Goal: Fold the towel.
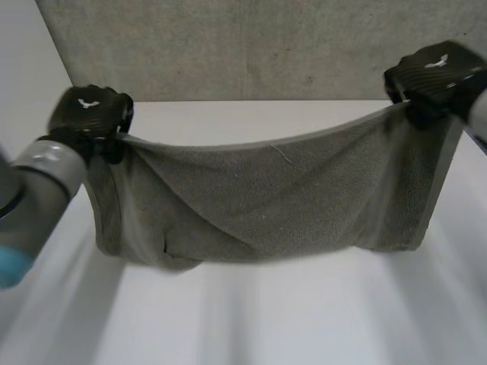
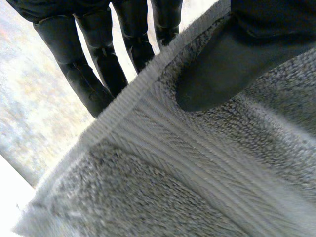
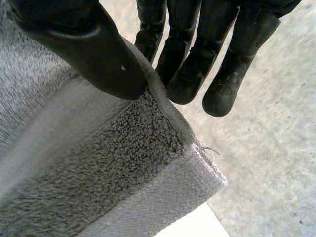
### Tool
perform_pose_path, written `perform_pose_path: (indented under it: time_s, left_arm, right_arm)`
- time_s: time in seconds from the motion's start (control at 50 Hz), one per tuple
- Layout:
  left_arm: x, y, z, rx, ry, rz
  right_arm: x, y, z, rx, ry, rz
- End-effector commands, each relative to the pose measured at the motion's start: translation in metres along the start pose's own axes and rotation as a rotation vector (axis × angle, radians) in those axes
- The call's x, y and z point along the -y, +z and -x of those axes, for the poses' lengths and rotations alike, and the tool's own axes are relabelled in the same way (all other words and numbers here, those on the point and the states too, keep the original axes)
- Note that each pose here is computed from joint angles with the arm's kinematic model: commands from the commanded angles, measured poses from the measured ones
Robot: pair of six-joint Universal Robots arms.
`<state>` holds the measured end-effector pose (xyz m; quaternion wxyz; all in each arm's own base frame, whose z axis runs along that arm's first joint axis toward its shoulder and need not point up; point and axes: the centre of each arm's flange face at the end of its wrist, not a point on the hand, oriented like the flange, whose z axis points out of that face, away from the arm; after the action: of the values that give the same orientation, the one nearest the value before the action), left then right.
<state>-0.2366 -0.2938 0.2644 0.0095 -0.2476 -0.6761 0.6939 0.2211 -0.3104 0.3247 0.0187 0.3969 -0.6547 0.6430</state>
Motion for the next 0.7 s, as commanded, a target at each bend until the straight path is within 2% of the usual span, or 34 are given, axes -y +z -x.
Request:
perform_pose_path:
  time_s: [0.02,0.04,0.06,0.08,0.1,0.12,0.14,0.16,0.18,0.2,0.24,0.28,0.32,0.34,0.38,0.42,0.48,0.5,0.54,0.58,0.62,0.7]
  left_arm:
    - [0.003,0.070,0.006,0.069,0.188,-0.044]
    - [0.023,0.082,0.017,0.126,0.209,-0.110]
    - [0.024,0.082,0.017,0.127,0.209,-0.110]
    - [0.050,0.088,0.027,0.186,0.205,-0.192]
    - [0.078,0.091,0.039,0.249,0.190,-0.287]
    - [0.078,0.091,0.039,0.249,0.189,-0.288]
    - [0.103,0.091,0.049,0.302,0.158,-0.382]
    - [0.103,0.091,0.049,0.303,0.158,-0.383]
    - [0.120,0.090,0.055,0.334,0.117,-0.462]
    - [0.132,0.087,0.059,0.345,0.074,-0.521]
    - [0.140,0.083,0.062,0.349,0.035,-0.558]
    - [0.142,0.080,0.062,0.339,0.003,-0.572]
    - [0.136,0.078,0.060,0.327,-0.015,-0.555]
    - [0.125,0.077,0.056,0.311,-0.022,-0.521]
    - [0.109,0.078,0.051,0.293,-0.020,-0.475]
    - [0.078,0.077,0.040,0.258,-0.019,-0.382]
    - [0.058,0.075,0.035,0.243,-0.016,-0.324]
    - [0.032,0.073,0.029,0.223,-0.015,-0.246]
    - [-0.010,0.063,0.018,0.194,-0.014,-0.132]
    - [-0.027,0.059,0.015,0.188,-0.013,-0.090]
    - [-0.044,0.054,0.012,0.184,-0.013,-0.055]
    - [-0.082,0.038,0.000,0.140,-0.006,-0.005]
  right_arm:
    - [-0.007,0.058,0.001,-0.129,-0.175,0.015]
    - [0.008,0.068,-0.009,-0.221,-0.197,-0.056]
    - [0.028,0.074,-0.020,-0.325,-0.211,-0.166]
    - [0.028,0.074,-0.020,-0.326,-0.211,-0.167]
    - [0.044,0.078,-0.030,-0.419,-0.222,-0.279]
    - [0.044,0.078,-0.030,-0.420,-0.222,-0.280]
    - [0.058,0.076,-0.039,-0.506,-0.233,-0.388]
    - [0.073,0.067,-0.049,-0.581,-0.242,-0.481]
    - [0.073,0.066,-0.049,-0.582,-0.242,-0.482]
    - [0.091,0.049,-0.056,-0.640,-0.253,-0.560]
    - [0.099,0.037,-0.058,-0.654,-0.260,-0.590]
    - [0.096,0.037,-0.056,-0.632,-0.261,-0.585]
    - [0.076,0.046,-0.045,-0.544,-0.244,-0.519]
    - [0.076,0.046,-0.045,-0.544,-0.244,-0.519]
    - [0.054,0.052,-0.030,-0.446,-0.208,-0.428]
    - [0.044,0.054,-0.022,-0.397,-0.196,-0.393]
    - [0.023,0.057,-0.005,-0.312,-0.183,-0.342]
    - [0.023,0.057,-0.005,-0.312,-0.183,-0.342]
    - [-0.010,0.059,0.025,-0.181,-0.165,-0.274]
    - [-0.022,0.058,0.035,-0.135,-0.157,-0.250]
    - [-0.056,0.052,0.054,-0.042,-0.127,-0.174]
    - [-0.084,0.044,0.071,0.037,-0.094,-0.108]
